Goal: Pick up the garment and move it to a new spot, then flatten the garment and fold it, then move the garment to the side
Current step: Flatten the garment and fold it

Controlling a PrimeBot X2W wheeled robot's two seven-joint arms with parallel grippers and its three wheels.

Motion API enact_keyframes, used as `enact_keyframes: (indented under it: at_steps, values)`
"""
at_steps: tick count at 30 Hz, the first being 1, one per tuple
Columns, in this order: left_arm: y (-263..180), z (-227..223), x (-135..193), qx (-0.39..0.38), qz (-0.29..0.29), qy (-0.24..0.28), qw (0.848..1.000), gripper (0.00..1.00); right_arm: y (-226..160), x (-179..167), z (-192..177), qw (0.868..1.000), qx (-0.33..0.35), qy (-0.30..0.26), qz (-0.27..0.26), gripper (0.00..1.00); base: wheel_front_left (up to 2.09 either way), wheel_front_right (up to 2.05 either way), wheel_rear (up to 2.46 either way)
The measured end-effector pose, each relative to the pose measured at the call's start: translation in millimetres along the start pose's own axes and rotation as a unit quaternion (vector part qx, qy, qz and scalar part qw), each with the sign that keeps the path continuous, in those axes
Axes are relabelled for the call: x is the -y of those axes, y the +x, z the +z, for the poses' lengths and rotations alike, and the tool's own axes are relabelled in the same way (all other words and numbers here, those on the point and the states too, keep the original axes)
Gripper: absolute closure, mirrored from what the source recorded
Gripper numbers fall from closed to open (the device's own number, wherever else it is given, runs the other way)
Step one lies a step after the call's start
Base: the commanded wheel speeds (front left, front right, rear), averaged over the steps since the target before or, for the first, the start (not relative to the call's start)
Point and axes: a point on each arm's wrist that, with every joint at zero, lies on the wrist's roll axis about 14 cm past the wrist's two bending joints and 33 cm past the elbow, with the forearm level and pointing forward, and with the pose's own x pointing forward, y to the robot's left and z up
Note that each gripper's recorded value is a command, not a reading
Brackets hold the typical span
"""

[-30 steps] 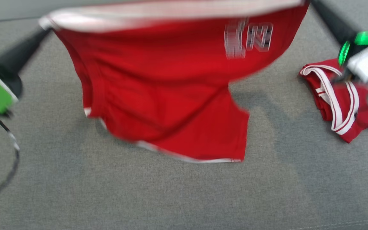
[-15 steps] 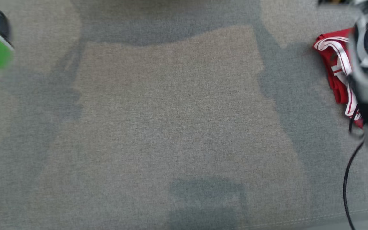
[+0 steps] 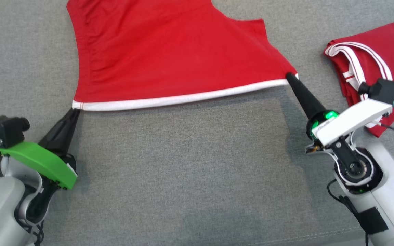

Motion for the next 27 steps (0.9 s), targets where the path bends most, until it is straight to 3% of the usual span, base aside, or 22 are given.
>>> enact_keyframes:
  at_steps: [14,20,27]
  values:
    - [-52,-5,9,0.019,0.001,0.016,1.000,1.00,-68,-14,-42,0.998,-0.060,0.010,0.025,1.00,0.00,0.00,0.00]
    - [-57,-4,10,0.025,0.003,0.009,1.000,1.00,-74,-6,-40,0.998,-0.055,-0.004,0.012,1.00,0.00,0.00,0.00]
    - [-43,-22,6,0.011,0.013,-0.025,1.000,1.00,-59,24,-44,0.994,-0.079,-0.068,-0.027,1.00,0.00,0.00,0.00]
